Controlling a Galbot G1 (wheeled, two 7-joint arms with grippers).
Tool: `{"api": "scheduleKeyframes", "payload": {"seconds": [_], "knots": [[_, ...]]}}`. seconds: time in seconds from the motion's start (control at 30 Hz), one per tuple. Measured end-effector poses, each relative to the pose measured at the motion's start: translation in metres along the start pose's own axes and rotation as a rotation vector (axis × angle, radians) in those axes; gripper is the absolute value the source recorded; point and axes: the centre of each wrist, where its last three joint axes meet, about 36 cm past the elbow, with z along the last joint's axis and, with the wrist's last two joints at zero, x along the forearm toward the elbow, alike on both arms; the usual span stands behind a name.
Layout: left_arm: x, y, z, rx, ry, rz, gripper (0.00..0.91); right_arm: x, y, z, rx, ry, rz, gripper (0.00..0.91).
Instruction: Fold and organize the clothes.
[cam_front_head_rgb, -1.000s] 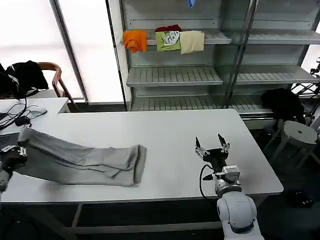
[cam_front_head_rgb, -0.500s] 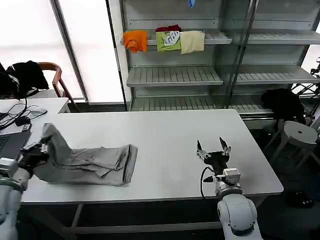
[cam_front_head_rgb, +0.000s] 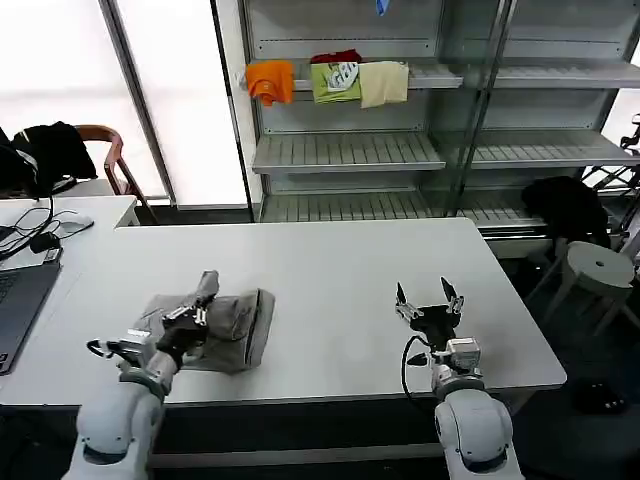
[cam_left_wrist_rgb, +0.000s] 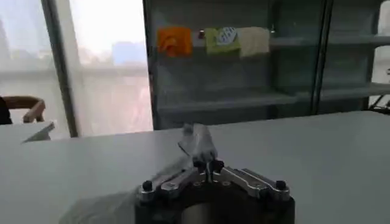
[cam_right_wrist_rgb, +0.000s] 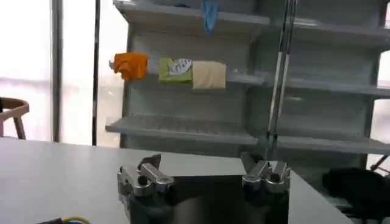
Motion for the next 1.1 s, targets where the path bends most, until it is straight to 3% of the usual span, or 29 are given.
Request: {"api": "scheduleKeyframes", "payload": {"seconds": [0.17,0.2,0.23,0.27,0.9,1.1], "knots": [[-0.007,-0.023,0.005,0.018,0.019,0.021,0.02,-0.001,0.001,0.001,-0.001,0.001,-0.002,0.907],[-0.008,-0.026,0.006,0.02,0.02,0.023,0.121,-0.002,0.001,0.002,-0.001,0.001,-0.002,0.907],[-0.01,-0.03,0.006,0.022,0.022,0.024,0.816,-0.002,0.001,0.002,-0.001,0.002,-0.003,0.907],[-0.011,-0.033,0.007,0.024,0.025,0.026,0.907,-0.001,0.002,0.002,-0.001,0.002,-0.003,0.907],[-0.035,-0.095,0.021,0.055,0.068,0.058,0.907,0.005,0.0,0.006,0.004,0.008,0.005,0.907],[-0.026,-0.096,0.015,0.084,0.036,0.07,0.907,0.005,0.0,0.005,0.004,0.007,0.006,0.907]]}}
